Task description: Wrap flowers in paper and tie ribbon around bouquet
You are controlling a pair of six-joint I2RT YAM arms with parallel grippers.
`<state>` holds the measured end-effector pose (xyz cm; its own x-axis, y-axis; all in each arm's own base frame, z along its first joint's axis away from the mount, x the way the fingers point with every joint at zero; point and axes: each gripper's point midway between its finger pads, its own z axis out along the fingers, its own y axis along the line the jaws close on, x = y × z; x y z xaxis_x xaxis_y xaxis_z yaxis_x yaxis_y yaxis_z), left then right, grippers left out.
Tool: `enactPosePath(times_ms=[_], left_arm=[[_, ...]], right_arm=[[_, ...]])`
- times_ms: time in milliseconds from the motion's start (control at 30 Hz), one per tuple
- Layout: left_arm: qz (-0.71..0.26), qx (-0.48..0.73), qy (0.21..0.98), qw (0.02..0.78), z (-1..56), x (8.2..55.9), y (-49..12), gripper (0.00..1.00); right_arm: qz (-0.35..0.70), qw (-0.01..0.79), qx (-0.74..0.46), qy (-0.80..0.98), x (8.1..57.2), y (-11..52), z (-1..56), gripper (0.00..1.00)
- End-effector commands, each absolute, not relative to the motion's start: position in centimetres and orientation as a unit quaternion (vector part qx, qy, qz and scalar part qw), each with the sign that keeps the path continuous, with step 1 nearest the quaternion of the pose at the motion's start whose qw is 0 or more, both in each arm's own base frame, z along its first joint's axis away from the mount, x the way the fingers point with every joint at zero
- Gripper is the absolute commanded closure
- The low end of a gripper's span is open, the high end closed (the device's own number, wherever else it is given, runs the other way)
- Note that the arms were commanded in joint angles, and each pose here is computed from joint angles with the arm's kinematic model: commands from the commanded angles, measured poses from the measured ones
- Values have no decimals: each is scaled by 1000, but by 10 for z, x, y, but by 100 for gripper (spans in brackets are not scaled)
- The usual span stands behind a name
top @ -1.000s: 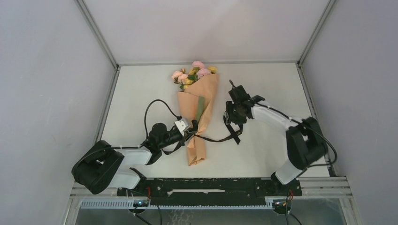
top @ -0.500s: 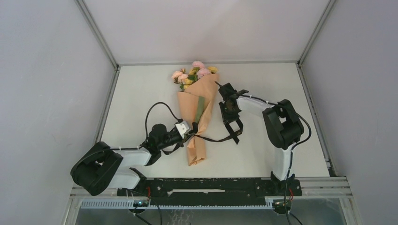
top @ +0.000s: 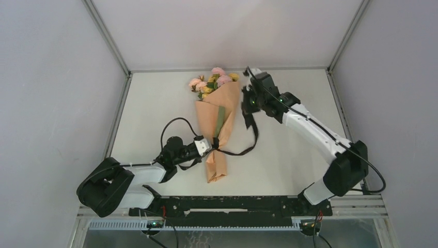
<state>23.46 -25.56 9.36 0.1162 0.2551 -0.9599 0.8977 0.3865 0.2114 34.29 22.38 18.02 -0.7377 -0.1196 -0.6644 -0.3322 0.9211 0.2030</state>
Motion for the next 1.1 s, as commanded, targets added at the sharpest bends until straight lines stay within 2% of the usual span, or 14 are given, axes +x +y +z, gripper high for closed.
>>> enactPosePath(times_ms=[0, 133, 300, 367, 400, 467, 500, 567, 667, 767, 867, 1067], left_arm=[[-265, 549, 528, 592, 103, 223, -261, 100], [-254, 582, 504, 586, 98, 217, -261, 100], [-259, 584, 501, 584, 98, 213, -261, 100], [-259, 584, 499, 585, 99, 212, -261, 100], [-259, 584, 499, 585, 99, 212, -261, 100], [-256, 582, 502, 586, 99, 213, -260, 100], [-255, 581, 504, 586, 98, 213, -259, 100], [-257, 580, 507, 584, 97, 213, -259, 100], [-259, 578, 509, 583, 98, 213, -259, 100], [-255, 576, 514, 583, 97, 215, -258, 100], [-251, 574, 520, 581, 94, 217, -257, 100], [-251, 576, 523, 575, 93, 218, -258, 100]], right_arm=[[261, 462, -202, 824, 342, 322, 291, 100], [329, 453, -251, 790, 334, 404, 318, 100], [381, 371, -307, 790, 304, 483, 295, 100], [390, 343, -325, 791, 291, 497, 286, 93], [385, 335, -328, 795, 289, 498, 281, 85], [369, 334, -328, 803, 292, 489, 279, 64], [362, 333, -320, 810, 299, 478, 278, 57], [361, 338, -304, 814, 307, 453, 284, 46], [373, 352, -272, 814, 315, 409, 288, 36], [400, 361, -248, 805, 306, 368, 282, 34], [402, 338, -230, 819, 282, 336, 248, 35], [411, 311, -241, 822, 225, 327, 206, 35]])
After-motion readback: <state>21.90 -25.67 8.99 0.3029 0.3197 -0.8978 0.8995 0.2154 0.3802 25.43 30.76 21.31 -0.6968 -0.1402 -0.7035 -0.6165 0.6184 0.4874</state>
